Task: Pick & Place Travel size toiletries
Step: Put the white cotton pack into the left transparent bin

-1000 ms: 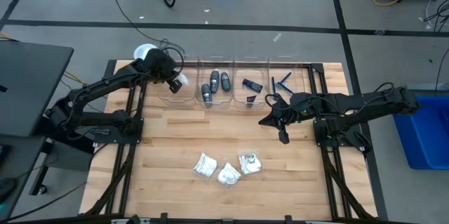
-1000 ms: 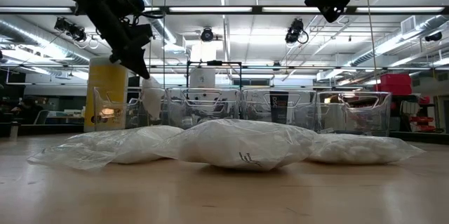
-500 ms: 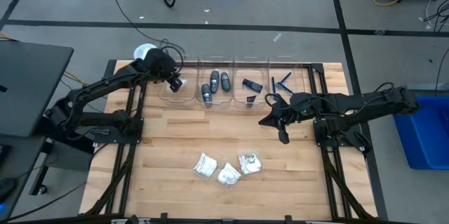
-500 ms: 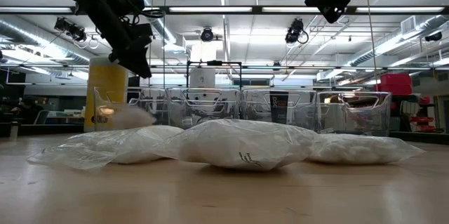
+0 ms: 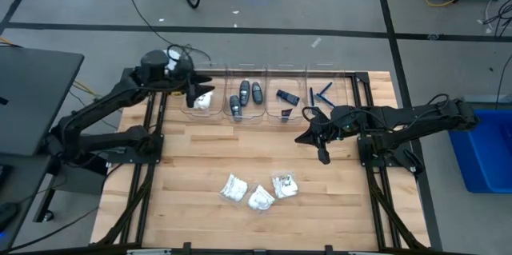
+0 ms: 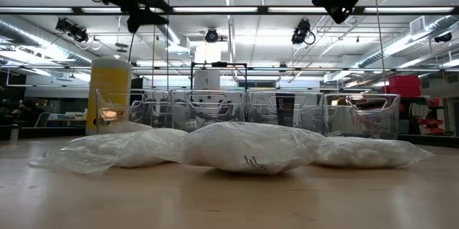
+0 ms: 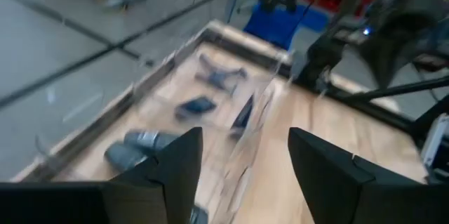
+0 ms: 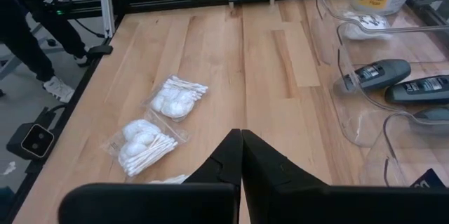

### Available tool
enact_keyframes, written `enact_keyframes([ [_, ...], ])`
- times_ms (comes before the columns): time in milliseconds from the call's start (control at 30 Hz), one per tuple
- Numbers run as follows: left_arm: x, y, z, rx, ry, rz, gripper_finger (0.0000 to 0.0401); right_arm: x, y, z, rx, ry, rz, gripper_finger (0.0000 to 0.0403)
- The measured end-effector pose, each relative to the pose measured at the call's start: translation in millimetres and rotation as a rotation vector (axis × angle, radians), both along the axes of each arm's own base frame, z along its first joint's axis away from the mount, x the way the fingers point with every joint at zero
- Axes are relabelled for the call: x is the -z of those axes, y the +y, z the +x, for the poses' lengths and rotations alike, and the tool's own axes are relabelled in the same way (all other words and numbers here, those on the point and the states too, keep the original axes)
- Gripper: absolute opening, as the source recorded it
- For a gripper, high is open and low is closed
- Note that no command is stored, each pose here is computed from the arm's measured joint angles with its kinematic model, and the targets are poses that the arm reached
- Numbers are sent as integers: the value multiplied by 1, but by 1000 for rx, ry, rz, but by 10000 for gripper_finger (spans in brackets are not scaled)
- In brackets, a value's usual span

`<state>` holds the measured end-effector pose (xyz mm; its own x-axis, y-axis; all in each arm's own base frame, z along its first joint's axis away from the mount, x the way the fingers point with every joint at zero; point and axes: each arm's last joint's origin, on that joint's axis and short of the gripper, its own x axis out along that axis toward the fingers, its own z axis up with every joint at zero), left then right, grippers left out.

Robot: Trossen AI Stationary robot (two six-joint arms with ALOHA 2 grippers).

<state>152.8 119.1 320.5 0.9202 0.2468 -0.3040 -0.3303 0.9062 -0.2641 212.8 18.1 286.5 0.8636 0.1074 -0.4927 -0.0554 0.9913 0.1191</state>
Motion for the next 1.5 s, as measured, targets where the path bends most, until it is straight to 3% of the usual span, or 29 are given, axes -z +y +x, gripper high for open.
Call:
enact_keyframes([
  [200, -19, -20, -12, 5, -94, 105, 161, 0, 0, 0, 0, 0, 0, 8],
  [433, -22, -29, -13, 30, -113, 102, 42, 0, 0, 0, 0, 0, 0, 8],
  [533, -23, -31, -11, 44, -116, 102, 8, 0, 0, 0, 1, 0, 0, 8],
  [1000, -22, -51, 0, 136, -114, 98, 6, 1, 0, 0, 1, 6, -1, 6],
  [1367, -17, -83, 11, 242, -62, 106, 3, 0, 0, 0, 15, 9, 23, 6],
  [1500, -12, -97, 16, 309, -33, 93, 2, 1, 1, -1, -33, 16, 43, 8],
])
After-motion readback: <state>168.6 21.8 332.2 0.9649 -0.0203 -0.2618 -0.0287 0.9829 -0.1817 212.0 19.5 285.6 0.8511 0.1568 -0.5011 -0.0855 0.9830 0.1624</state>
